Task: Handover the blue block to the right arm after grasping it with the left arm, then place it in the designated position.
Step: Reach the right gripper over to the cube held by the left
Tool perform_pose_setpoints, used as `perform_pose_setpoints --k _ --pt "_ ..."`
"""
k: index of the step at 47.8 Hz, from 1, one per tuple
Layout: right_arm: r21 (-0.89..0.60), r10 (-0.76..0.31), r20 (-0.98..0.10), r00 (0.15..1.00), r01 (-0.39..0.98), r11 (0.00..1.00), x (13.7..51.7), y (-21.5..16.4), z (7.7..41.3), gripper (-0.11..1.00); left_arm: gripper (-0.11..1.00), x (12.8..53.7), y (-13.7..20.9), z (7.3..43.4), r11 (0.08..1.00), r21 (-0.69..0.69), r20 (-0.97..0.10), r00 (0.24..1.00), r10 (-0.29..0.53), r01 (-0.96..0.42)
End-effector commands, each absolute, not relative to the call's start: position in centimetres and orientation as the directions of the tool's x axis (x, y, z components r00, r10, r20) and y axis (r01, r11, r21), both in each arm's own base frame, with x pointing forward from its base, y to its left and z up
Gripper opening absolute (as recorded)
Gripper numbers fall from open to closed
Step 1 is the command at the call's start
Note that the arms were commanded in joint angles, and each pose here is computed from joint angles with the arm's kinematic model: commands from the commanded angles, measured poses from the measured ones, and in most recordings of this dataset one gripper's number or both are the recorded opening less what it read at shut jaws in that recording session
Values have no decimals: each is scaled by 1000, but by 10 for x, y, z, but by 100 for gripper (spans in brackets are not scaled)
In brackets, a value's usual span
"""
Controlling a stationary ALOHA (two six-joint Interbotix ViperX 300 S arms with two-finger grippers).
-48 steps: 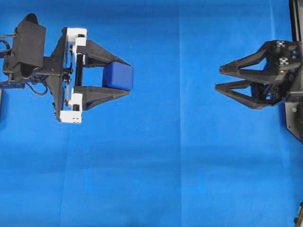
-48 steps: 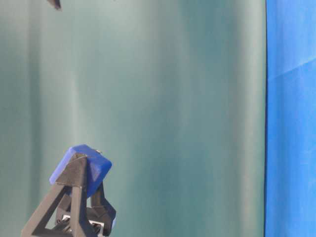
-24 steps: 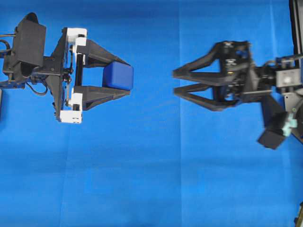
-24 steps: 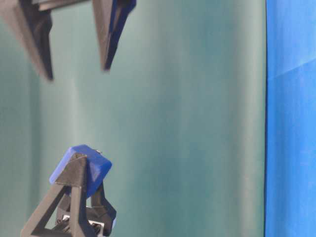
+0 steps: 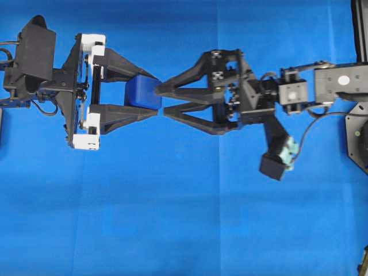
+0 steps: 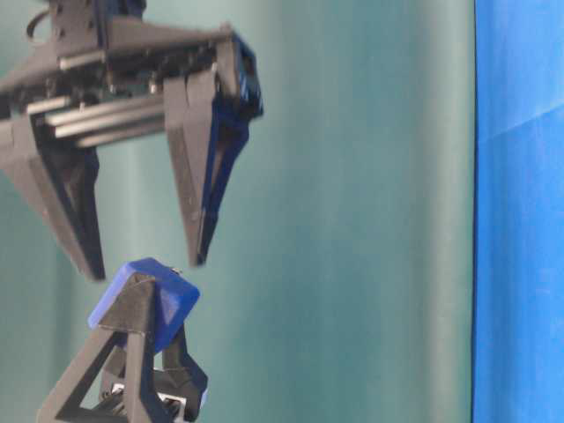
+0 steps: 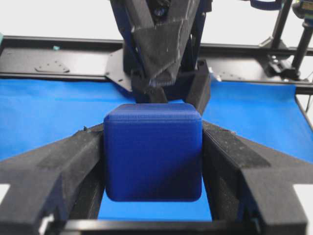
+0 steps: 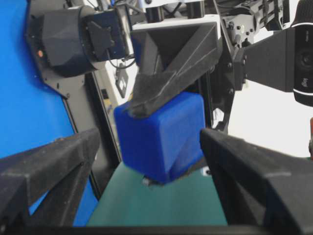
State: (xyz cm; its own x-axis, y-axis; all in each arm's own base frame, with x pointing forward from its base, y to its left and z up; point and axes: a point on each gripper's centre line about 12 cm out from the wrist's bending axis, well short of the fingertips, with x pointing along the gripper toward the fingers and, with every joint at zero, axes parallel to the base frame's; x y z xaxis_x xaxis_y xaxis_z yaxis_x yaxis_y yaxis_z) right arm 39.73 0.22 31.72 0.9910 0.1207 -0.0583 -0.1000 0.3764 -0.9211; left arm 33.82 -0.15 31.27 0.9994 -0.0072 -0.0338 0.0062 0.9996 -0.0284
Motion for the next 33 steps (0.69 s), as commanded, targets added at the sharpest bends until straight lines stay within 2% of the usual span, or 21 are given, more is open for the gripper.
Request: perform_pose_setpoints --k 1,12,26,30,33 --pt "-925 119 -20 993 -64 374 405 2 335 96 49 336 -1 325 999 -31 8 1000 -7 7" --pt "-924 92 -64 994 -94 371 424 -2 331 96 49 336 -2 324 999 -33 0 1000 -8 8" --pt "-923 86 -81 993 -108 370 427 -1 330 95 49 336 -2 324 999 -33 -2 1000 -8 8" --pt "-921 84 -102 991 -126 368 426 1 328 88 49 336 -1 325 999 -34 2 1000 -7 7" --pt "-919 83 -112 990 -135 370 426 4 329 74 49 336 -1 324 999 -34 0 1000 -7 7"
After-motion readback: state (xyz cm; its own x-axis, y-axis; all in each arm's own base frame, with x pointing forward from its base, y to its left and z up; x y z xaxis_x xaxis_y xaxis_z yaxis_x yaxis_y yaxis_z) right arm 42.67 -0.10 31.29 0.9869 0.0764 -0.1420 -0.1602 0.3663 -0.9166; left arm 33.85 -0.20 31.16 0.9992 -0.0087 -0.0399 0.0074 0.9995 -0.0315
